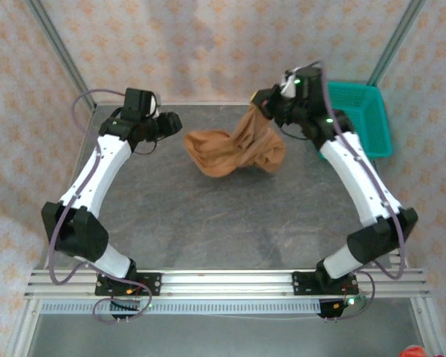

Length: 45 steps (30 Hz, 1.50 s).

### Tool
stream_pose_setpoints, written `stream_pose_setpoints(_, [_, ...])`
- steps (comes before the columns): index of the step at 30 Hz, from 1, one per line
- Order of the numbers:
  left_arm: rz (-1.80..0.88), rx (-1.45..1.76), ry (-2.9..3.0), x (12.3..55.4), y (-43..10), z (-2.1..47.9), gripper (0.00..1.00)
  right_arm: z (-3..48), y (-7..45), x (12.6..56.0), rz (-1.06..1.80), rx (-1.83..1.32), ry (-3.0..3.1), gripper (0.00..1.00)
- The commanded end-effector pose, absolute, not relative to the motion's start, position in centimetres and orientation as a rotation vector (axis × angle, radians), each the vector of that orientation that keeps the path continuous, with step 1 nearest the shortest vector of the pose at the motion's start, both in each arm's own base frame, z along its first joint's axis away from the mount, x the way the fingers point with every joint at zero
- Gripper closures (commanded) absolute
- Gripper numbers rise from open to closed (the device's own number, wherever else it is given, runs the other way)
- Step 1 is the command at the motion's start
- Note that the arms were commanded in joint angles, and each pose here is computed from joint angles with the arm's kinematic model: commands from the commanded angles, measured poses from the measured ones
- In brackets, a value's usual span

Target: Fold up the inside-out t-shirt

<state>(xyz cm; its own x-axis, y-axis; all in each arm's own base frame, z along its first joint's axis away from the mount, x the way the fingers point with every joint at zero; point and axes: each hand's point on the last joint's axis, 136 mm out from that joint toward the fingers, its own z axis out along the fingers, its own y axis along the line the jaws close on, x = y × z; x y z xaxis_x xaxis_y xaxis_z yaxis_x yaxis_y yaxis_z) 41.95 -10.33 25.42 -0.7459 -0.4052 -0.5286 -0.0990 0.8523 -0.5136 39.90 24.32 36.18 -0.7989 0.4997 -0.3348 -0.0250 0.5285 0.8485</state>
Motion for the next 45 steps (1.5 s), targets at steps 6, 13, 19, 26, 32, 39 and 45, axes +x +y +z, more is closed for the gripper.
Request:
stream_pose_setpoints(6, [-0.828, 0.286, 2.245, 36.6, -22.0, 24.6, 0.18, 31.5, 27.5, 40.4, 1.282, 0.432, 2.315, 1.00])
stream_pose_setpoints(13, [-0.825, 0.455, 2.127, 36.7, -26.1, 23.5, 0.02, 30.9, 27.0, 40.0, 1.264, 0.458, 2.327, 1.00])
stream_pose_setpoints(19, [-0.770, 0.431, 2.152, 38.8, -28.3, 21.6, 0.00, 30.8, 27.2, 39.7, 1.290, 0.469, 2.326, 1.00])
stream_pose_setpoints(26, [-0.792, 0.321, 2.168, 42.7, -30.5, 19.4, 0.02, 30.9, 26.8, 39.2, 1.283, 0.481, 2.322, 1.00])
stream_pose_setpoints(32, [-0.703, 0.288, 2.254, 43.3, -29.7, 19.5, 1.00, 28.3, 24.6, 39.4, 1.139, 0.507, 2.377, 1.00])
stream_pose_setpoints(39, [-0.757, 0.189, 2.271, 42.2, -27.2, 22.8, 1.00, 20.6, 14.9, 38.0, 0.635, 0.599, 2.532, 0.36])
stream_pose_setpoints(45, [-0.901, 0.104, 2.226, 42.3, -27.2, 24.7, 1.00, 16.6, 17.5, 35.7, 0.671, 0.544, 2.607, 0.36])
